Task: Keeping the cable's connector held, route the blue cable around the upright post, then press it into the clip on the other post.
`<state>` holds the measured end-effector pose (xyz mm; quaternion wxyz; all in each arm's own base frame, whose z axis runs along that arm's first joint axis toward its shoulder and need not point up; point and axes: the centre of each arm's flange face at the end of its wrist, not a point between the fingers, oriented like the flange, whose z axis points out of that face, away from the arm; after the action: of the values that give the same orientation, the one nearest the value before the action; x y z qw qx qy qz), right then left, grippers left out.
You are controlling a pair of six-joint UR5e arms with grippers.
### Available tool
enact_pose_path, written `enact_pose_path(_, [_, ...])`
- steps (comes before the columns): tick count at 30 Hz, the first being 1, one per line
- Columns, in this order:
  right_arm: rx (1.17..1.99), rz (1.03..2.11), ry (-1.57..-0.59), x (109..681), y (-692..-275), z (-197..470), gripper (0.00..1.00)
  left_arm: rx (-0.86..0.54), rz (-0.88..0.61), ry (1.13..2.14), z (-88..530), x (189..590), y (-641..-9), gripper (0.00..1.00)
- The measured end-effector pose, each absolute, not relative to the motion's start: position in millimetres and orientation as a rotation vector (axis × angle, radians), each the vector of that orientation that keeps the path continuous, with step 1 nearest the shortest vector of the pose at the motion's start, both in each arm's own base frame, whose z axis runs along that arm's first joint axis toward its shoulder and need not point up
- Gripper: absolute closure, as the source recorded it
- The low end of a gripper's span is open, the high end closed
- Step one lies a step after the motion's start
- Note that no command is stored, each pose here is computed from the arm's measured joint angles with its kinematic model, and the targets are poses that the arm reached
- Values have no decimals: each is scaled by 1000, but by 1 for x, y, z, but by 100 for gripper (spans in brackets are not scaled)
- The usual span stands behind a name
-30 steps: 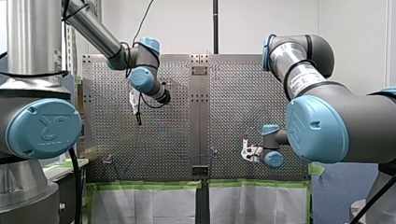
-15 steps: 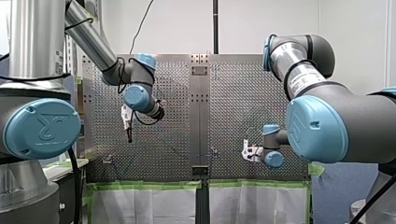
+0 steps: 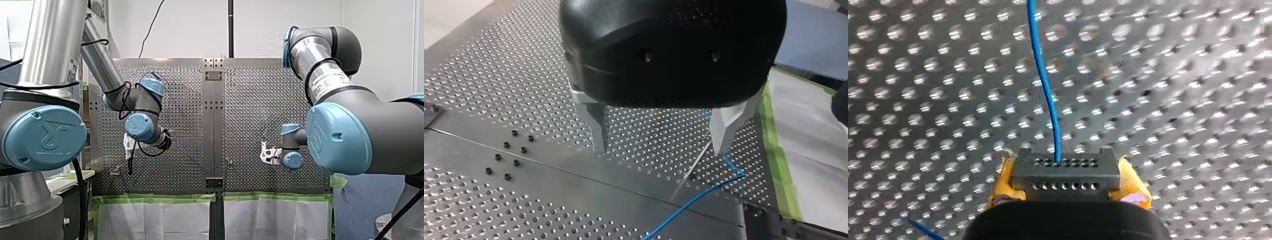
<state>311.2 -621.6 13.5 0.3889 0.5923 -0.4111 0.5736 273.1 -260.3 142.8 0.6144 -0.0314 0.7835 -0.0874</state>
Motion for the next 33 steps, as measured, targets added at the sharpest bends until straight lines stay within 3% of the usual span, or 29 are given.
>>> enact_pose_path(13, [1517, 1457, -1050, 314, -619, 18, 100, -89, -261, 1694, 151, 285, -269, 0])
enact_pose_path(33, [1520, 1456, -1051, 314, -619, 18, 100, -90, -264, 1687, 151, 285, -269, 0])
